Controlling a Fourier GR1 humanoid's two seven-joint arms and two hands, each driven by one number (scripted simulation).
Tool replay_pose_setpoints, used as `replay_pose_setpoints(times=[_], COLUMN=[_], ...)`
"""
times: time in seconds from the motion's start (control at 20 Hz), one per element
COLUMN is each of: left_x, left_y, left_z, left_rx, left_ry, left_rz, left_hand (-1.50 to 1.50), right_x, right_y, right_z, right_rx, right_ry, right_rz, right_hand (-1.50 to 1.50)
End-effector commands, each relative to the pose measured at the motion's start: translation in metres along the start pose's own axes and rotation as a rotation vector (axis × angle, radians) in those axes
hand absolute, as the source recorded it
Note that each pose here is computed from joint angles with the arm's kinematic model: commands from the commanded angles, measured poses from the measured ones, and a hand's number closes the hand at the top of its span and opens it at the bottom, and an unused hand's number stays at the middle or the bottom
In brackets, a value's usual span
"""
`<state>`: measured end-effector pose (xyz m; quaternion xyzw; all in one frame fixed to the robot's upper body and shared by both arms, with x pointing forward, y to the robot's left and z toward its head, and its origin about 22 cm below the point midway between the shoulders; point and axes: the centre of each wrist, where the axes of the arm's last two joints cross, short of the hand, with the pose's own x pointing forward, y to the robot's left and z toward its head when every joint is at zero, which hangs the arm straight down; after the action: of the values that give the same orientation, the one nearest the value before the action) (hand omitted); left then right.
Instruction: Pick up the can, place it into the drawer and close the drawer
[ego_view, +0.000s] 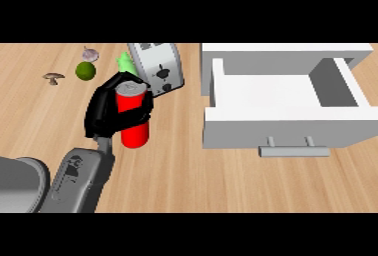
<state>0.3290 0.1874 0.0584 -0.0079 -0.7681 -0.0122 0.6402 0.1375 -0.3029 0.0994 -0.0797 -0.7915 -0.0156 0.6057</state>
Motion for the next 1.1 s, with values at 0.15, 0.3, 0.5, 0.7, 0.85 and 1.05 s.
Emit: replay_pose_setpoints(times=[0.15,0.3,0.5,0.7,0.85,1.05], left_x=[0.057,0.071,0.085,0.123,0.129,0.138], left_y=[-0.044,-0.073,-0.108,-0.132,-0.142,-0.167], left_z=[-0.036,-0.042,-0.051,-0.059,-0.082,-0.085], left_rx=[-0.056,-0.090,-0.080,-0.090,-0.093,-0.102], left_ry=[-0.014,-0.027,-0.061,-0.075,-0.067,-0.084], left_rz=[-0.010,-0.026,-0.054,-0.046,-0.061,-0.099], left_hand=[1.50,1.50,1.50,1.50,1.50,1.50], right_x=[0.007,0.015,0.002,0.003,-0.001,0.000], right_y=[0.002,0.006,-0.005,-0.009,0.000,-0.002], right_z=[0.005,0.001,-0.006,0.001,-0.010,-0.018], right_rx=[-0.001,-0.010,-0.023,0.001,0.000,0.017], right_ry=[-0.006,0.000,-0.012,-0.003,0.002,-0.014], right_rz=[0.003,-0.004,0.009,0.007,0.007,-0.015], right_hand=[-1.50,-1.50,-1.50,-1.50,-1.50,-1.50])
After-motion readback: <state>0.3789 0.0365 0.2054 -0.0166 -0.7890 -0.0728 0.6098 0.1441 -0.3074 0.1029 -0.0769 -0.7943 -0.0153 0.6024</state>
